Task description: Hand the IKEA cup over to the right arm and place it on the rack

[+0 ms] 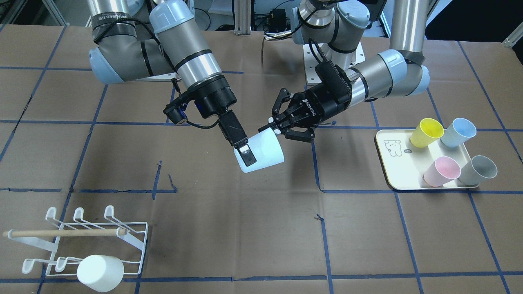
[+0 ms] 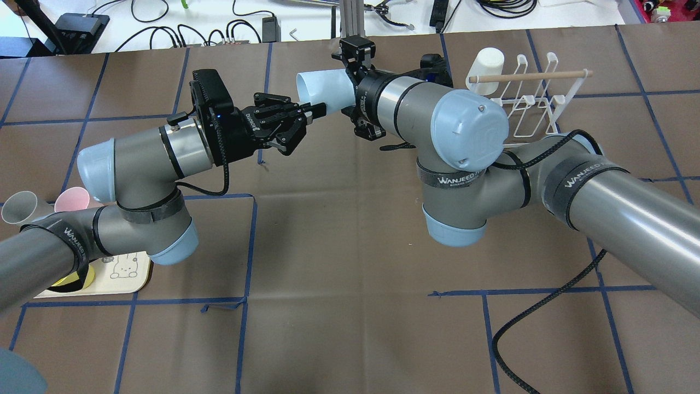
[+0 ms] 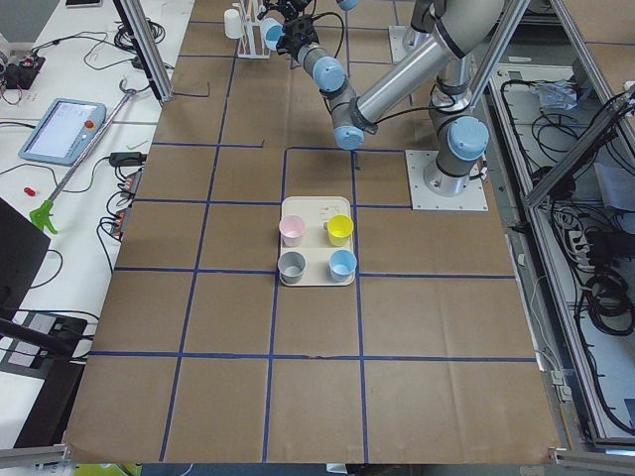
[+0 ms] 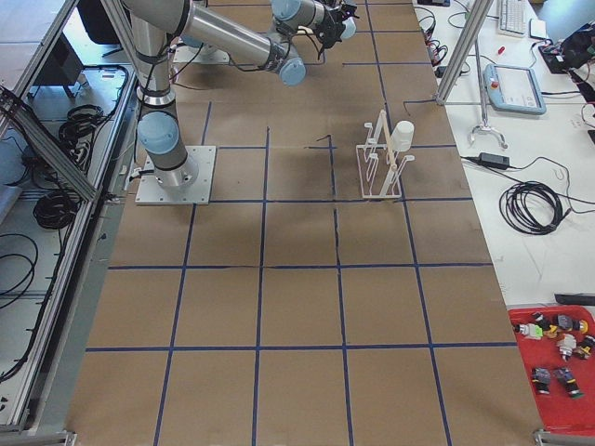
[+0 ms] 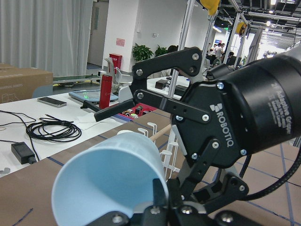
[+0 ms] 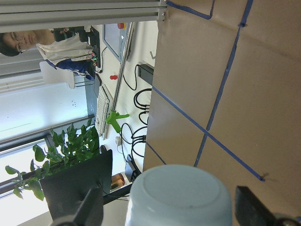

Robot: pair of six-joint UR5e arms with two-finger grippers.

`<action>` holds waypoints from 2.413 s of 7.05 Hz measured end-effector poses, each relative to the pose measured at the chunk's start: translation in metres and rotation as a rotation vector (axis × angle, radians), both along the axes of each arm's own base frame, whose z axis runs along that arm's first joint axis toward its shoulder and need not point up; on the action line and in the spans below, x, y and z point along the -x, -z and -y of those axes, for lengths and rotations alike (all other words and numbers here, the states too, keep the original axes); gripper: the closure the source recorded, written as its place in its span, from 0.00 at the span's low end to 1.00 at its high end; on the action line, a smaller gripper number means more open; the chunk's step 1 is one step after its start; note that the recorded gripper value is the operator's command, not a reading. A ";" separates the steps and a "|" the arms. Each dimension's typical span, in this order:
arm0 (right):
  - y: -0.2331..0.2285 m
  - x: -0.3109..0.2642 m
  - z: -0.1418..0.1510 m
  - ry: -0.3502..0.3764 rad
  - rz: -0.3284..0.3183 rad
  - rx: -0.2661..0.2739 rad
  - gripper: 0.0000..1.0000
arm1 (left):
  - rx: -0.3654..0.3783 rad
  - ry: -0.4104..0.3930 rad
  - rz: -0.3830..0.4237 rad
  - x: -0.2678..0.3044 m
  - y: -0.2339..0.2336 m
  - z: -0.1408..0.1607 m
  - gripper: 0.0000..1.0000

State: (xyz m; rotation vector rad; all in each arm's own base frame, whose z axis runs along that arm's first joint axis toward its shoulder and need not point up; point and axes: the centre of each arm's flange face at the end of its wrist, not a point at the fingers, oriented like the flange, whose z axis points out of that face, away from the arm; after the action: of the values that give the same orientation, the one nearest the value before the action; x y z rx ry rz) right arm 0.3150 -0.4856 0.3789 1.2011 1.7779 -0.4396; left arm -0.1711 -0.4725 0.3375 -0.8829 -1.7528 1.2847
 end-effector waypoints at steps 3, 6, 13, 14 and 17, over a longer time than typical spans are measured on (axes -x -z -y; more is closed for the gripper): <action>0.000 -0.002 -0.001 -0.003 0.002 -0.001 0.17 | -0.004 -0.002 -0.002 -0.001 0.000 0.001 0.97; 0.001 -0.002 -0.001 -0.004 0.003 -0.003 0.47 | -0.004 -0.002 -0.002 -0.001 0.001 0.001 0.96; -0.001 -0.006 -0.003 -0.042 0.023 -0.001 0.69 | 0.041 -0.023 0.013 -0.006 -0.003 0.004 0.31; -0.001 -0.006 -0.003 -0.043 0.022 -0.001 0.69 | 0.042 -0.023 0.012 -0.006 -0.002 0.004 0.18; -0.002 -0.004 -0.001 -0.030 0.010 0.007 0.75 | 0.040 -0.026 0.007 -0.010 -0.004 0.005 0.02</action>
State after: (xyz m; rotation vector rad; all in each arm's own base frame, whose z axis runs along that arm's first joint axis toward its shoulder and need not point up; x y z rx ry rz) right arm 0.3193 -0.4844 0.3805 1.1684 1.7826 -0.4217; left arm -0.1609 -0.4771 0.3416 -0.8899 -1.7548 1.3392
